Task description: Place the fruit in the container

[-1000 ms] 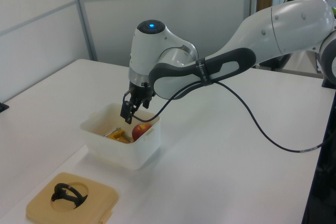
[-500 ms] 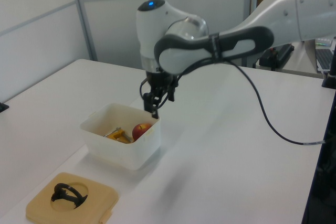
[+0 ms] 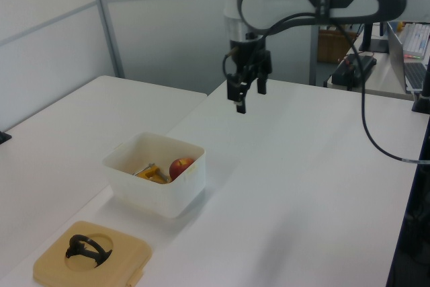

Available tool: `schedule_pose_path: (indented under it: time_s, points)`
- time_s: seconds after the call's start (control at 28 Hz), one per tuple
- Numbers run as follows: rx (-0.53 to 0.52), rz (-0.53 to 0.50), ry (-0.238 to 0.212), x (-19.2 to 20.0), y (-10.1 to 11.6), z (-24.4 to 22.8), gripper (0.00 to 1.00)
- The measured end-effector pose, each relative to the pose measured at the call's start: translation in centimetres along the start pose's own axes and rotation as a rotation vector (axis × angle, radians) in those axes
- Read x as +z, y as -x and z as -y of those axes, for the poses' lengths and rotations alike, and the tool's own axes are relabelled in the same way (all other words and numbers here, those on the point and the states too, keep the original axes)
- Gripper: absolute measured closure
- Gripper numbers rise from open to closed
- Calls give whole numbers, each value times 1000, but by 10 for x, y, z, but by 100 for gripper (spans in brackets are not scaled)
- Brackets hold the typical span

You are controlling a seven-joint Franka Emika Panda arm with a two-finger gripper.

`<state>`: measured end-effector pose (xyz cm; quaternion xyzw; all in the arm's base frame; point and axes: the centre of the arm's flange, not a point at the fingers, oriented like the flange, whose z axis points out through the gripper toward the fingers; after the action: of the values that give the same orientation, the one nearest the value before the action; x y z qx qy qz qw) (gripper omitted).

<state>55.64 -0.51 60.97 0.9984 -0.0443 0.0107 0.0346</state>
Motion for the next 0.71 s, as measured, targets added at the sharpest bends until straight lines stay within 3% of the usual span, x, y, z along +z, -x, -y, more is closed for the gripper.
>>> schedule_pose_path:
  time_s: [0.32,0.71]
  points:
    - [27,15,-10,-2,11,-23,0]
    - [-32,18,-46,-1,11,-27,0]
